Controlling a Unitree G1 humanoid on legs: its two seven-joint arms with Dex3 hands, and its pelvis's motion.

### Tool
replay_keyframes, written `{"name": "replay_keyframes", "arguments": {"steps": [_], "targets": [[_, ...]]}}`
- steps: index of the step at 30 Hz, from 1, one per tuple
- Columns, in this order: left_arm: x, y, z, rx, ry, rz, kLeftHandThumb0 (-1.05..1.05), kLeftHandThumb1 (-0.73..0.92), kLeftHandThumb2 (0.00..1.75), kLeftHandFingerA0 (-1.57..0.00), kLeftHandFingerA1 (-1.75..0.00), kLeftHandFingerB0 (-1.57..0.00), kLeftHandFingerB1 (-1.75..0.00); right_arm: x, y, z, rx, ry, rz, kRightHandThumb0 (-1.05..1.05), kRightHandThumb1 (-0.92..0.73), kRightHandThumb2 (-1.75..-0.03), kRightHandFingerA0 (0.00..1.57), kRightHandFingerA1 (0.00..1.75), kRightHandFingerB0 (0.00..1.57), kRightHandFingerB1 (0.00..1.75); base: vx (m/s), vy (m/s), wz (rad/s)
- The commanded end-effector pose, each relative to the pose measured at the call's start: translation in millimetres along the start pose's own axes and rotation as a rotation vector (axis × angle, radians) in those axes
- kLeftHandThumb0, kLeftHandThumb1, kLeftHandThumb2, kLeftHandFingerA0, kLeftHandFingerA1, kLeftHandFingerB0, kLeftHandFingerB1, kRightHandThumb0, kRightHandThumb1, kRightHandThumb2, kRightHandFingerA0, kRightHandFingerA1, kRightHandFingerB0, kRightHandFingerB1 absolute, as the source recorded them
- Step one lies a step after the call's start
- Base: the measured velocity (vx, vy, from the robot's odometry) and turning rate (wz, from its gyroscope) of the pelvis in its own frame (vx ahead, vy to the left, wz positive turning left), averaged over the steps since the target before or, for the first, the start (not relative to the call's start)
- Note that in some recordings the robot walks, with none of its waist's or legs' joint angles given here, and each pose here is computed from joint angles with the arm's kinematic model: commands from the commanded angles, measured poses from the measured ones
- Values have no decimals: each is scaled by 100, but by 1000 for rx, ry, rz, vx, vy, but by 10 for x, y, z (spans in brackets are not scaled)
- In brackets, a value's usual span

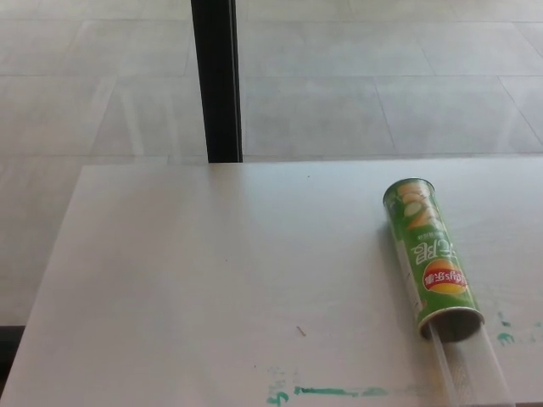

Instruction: Use the right hand as a fist to push the chips tray inside its container kept in the middle of the desk

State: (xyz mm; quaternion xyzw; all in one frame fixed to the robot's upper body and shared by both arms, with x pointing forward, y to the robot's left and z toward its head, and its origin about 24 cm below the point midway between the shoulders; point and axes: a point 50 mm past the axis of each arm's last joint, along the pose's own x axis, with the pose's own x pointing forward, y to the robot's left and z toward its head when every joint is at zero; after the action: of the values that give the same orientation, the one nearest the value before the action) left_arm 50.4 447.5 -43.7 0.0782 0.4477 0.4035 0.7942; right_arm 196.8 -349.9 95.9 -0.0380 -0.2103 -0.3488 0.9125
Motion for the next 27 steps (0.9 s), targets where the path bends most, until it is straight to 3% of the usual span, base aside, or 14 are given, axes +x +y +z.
{"name": "replay_keyframes", "arguments": {"steps": [1, 2, 6, 8, 9, 10, 15, 16, 17, 22, 27], "targets": [[-6, 119, 38, -32, 3, 31, -70, 92, 70, -57, -66, -47, -52, -540, 504, 381, -59, -63, 637, -86, -88, -67, 78, 109, 43, 69, 0, 0, 0], [-10, 129, 32, -15, -5, 27, -72, 92, 71, -56, -65, -47, -52, -599, 507, 369, -129, -65, 715, -86, -86, -66, 78, 97, 60, 65, 0, 0, 0], [-10, 123, 33, -39, -11, 28, -72, 92, 67, -60, -70, -48, -52, -690, 530, 404, -285, -95, 868, -86, -86, -66, 78, 95, 59, 66, 0, 0, 0], [-9, 120, 19, -43, 4, 27, -70, 92, 68, -57, -68, -44, -49, -759, 566, 411, -332, -146, 948, -82, -81, -64, 86, 92, 62, 65, 0, 0, 0], [-8, 118, 17, -28, 7, 34, -70, 92, 68, -59, -67, -44, -49, -778, 574, 414, -344, -160, 967, -85, -60, -96, 86, 94, 62, 71, 0, 0, 0], [-8, 118, 17, -24, 6, 35, -70, 92, 68, -60, -68, -46, -51, -792, 577, 420, -352, -156, 975, -84, -81, -65, 88, 96, 64, 70, 0, 0, 0], [-9, 120, 15, -39, 6, 36, -71, 92, 68, -59, -65, -47, -51, -926, 609, 477, -426, -156, 1119, -85, -80, -66, 94, 96, 69, 70, 0, 0, 0], [-11, 120, 16, -11, 2, 35, -72, 92, 71, -58, -65, -46, -51, -950, 606, 475, -448, -154, 1156, -86, -59, -96, 93, 94, 66, 73, 0, 0, 0], [-12, 121, 13, -12, 2, 30, -72, 92, 71, -56, -64, -46, -51, -985, 601, 483, -483, -137, 1204, -84, -79, -63, 98, 93, 71, 71, 0, 0, 0], [-17, 153, 1, -14, 5, 42, -72, 92, 69, -58, -64, -50, -51, -1081, 616, 479, -519, -111, 1344, -81, -73, -62, 103, 87, 79, 64, 0, 0, 0], [-17, 160, -7, -21, 13, 42, -70, 92, 69, -57, -63, -44, -48, -1144, 584, 473, -599, -139, 1422, -84, -75, -63, 98, 96, 75, 68, 0, 0, 0]]}}
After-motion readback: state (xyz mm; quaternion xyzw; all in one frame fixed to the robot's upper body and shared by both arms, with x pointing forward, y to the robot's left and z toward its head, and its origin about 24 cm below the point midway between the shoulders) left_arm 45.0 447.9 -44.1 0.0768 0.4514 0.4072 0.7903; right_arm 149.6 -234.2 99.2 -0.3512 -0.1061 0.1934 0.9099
